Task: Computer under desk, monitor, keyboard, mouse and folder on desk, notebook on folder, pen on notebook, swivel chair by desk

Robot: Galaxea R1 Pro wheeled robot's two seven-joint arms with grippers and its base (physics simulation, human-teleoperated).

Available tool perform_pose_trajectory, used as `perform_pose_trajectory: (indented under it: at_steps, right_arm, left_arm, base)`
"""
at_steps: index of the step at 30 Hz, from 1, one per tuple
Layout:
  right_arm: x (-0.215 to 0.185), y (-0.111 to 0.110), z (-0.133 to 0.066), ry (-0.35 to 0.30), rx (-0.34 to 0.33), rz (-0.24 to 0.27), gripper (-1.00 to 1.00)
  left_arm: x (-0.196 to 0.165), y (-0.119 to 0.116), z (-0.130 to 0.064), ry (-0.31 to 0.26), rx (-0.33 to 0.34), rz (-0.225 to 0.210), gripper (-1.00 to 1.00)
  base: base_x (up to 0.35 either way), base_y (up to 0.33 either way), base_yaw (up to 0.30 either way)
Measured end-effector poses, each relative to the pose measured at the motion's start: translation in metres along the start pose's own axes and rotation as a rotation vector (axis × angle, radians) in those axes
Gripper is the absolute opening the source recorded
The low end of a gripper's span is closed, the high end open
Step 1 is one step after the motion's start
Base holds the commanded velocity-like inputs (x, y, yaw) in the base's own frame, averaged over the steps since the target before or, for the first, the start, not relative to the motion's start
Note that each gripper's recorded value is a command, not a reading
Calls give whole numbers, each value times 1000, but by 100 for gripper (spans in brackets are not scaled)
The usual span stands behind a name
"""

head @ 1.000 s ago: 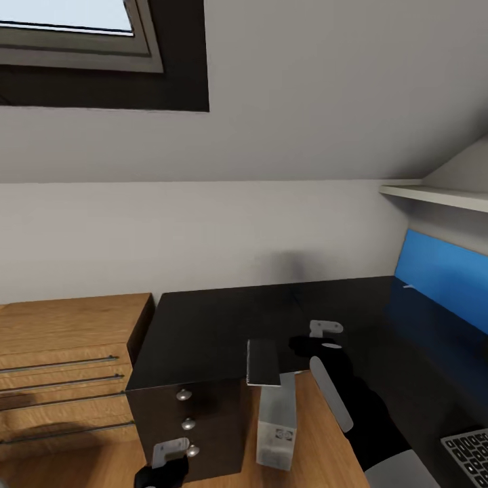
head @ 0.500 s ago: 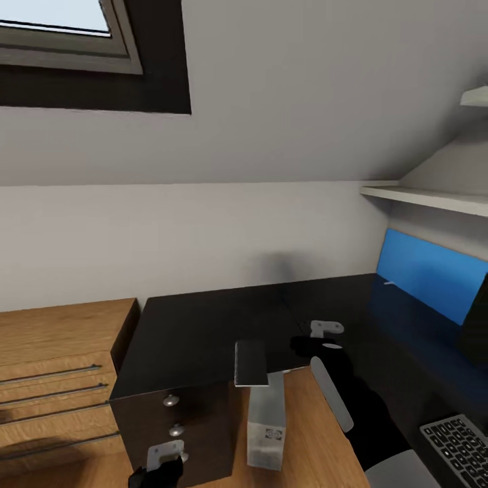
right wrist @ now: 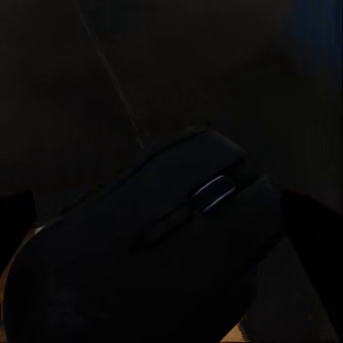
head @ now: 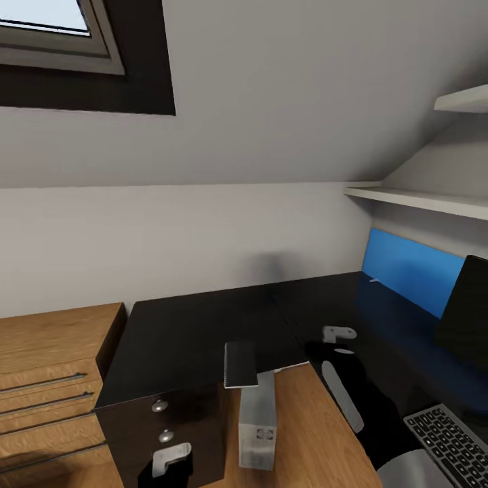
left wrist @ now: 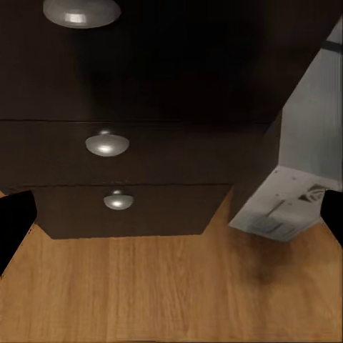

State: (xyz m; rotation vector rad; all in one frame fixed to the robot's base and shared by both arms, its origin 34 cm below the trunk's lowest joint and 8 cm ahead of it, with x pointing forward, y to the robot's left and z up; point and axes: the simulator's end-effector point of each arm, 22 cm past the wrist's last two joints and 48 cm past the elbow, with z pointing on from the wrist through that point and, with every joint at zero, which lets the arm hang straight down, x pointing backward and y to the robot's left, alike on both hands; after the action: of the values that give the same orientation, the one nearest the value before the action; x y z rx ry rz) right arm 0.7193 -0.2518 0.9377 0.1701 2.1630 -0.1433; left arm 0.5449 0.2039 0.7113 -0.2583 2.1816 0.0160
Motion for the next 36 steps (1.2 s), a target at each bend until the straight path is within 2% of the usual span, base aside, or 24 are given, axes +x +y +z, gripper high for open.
perform_pose_trajectory:
  at_steps: [4,5,8,10,11,15,17,20,25,31,36]
  right_arm:
    - [20,-21,19,28,-7,-18,-100]
    - [37,-33,33,57,-19,-27,-100]
    - [36,-69,61,73,16,-24,-100]
    - [25,-113,94,71,50,12,-100]
    - [30,-124,99,90,67,16,-100]
    - [28,-161,102,96,117,8,-100]
    - [28,-172,102,97,132,7,-100]
    - [29,-181,102,104,144,6,-100]
    - [37,-190,101,158,162,6,-100]
    - [52,-235,93,250,225,9,-100]
    - [55,-249,90,267,243,8,-100]
  left_arm:
    - [-18,3,-5,-44,33,24,100]
    - [-17,1,-10,-49,51,36,100]
    - [-14,-4,-15,-47,69,50,100]
    - [-12,-5,-16,-46,74,53,100]
    - [-12,-5,-16,-46,74,53,100]
    - [-12,-6,-16,-45,77,55,100]
    - [-12,-7,-16,-45,77,56,100]
    - [-11,-7,-16,-44,77,56,100]
    - [-11,-6,-16,-43,76,56,100]
    - [-11,-6,-16,-44,77,57,100]
    - [-11,-6,-16,-44,77,57,100]
  base:
    - [0,0,-1]
    - [0,0,0]
    - [0,0,0]
    - [0,0,0]
    - [0,0,0]
    - [0,0,0]
    - [0,0,0]
    - [0,0,0]
    - [0,0,0]
    - [0,0,0]
    - [0,0,0]
